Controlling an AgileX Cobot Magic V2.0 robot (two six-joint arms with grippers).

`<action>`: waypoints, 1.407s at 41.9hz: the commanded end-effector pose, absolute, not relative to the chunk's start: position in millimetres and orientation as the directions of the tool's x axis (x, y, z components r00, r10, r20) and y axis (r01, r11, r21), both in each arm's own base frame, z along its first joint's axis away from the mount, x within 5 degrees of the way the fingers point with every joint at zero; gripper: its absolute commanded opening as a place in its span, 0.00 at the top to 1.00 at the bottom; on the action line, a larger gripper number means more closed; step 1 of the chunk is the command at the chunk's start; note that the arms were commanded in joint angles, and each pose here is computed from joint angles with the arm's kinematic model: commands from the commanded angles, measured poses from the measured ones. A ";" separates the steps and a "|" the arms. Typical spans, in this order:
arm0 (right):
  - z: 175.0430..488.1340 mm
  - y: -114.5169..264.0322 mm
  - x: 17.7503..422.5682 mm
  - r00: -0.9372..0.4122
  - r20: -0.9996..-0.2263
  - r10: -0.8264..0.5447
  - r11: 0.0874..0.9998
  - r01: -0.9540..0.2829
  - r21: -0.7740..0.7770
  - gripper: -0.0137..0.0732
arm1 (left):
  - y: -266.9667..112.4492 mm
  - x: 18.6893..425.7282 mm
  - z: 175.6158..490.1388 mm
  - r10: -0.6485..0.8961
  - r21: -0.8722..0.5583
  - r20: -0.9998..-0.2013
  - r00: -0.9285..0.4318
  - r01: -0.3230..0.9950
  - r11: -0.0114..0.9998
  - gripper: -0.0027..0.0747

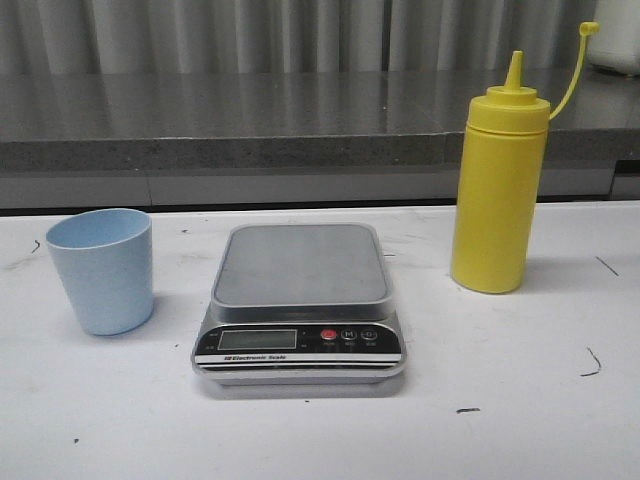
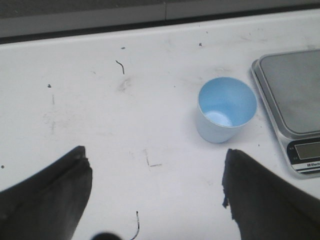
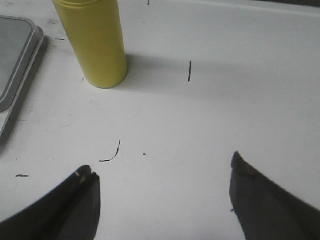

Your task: Pour seasoning into cup on scale with both arms

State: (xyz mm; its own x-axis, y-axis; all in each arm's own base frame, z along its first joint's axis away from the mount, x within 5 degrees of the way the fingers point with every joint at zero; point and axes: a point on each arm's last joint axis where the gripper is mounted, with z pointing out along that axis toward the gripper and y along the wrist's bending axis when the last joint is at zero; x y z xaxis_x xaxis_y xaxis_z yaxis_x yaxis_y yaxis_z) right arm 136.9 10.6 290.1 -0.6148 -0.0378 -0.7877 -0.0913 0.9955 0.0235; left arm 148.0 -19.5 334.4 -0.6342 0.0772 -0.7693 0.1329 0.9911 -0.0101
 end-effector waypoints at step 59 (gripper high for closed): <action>305.5 10.3 142.4 -0.537 -0.842 -0.051 0.995 -0.096 0.001 0.20 | -86.3 351.8 233.7 0.167 -0.075 -0.355 -0.920 0.206 0.976 0.65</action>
State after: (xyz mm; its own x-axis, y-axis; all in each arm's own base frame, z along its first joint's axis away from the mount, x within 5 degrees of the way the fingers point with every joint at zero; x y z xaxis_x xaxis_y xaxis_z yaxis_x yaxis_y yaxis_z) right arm 136.9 10.6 290.1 -0.6147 -0.0399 -0.7878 -0.0926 0.9955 0.0218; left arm 349.5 -83.2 211.1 -0.9452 0.1810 -0.2716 0.2052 0.9767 -0.0632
